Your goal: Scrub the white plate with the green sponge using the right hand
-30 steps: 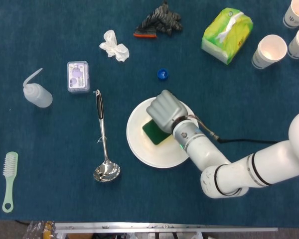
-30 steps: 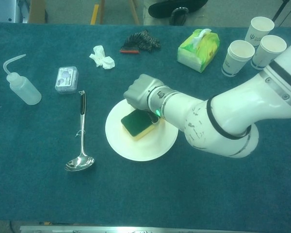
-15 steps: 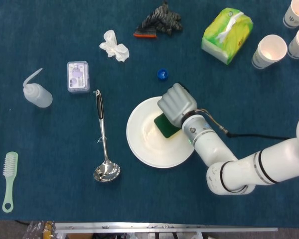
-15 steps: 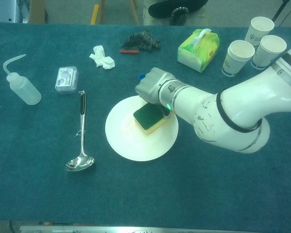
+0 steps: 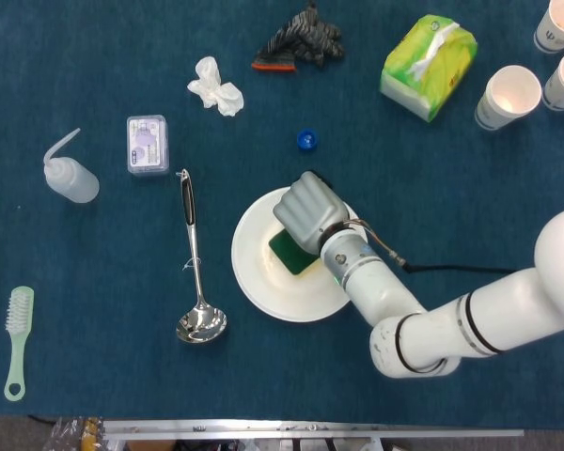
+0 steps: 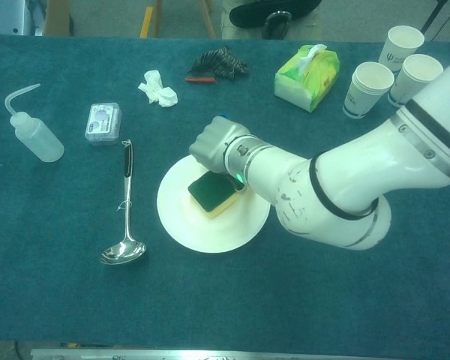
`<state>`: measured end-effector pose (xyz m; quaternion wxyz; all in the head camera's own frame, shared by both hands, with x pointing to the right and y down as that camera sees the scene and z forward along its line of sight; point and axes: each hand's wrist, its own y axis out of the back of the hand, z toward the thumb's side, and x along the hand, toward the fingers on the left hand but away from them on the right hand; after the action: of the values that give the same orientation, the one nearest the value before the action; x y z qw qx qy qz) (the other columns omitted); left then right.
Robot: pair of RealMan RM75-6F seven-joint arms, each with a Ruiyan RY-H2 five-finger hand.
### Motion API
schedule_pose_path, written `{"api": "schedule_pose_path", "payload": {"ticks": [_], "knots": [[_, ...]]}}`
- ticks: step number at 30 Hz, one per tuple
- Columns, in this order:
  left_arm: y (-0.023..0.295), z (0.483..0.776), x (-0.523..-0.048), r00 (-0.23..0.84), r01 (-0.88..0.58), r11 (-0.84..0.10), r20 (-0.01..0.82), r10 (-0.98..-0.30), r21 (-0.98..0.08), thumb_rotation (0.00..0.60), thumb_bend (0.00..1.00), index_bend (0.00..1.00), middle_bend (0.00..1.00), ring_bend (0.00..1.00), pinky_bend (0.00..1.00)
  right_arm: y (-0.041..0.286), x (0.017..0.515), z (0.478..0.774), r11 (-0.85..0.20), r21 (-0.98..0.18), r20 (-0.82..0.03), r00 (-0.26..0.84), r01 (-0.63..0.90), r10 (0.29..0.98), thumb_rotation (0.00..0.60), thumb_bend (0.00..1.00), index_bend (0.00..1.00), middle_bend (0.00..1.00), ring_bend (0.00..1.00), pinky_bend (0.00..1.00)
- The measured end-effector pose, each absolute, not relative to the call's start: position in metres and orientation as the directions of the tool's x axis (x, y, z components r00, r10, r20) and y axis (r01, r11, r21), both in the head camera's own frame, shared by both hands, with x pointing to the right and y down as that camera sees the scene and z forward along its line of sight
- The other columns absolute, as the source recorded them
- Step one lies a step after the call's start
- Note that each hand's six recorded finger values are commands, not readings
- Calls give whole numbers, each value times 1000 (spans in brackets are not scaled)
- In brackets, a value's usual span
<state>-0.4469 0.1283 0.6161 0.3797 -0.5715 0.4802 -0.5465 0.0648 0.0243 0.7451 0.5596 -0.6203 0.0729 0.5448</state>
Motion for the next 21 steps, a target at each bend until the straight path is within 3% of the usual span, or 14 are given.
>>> {"api": "schedule_pose_path", "payload": {"ticks": [21], "knots": [[129, 618, -445, -51, -136, -254, 263, -963, -958, 600, 400, 170, 162, 135, 126, 8, 94, 743, -366, -574, -764, 319, -733, 560, 600, 87, 492, 419, 337, 391]]}}
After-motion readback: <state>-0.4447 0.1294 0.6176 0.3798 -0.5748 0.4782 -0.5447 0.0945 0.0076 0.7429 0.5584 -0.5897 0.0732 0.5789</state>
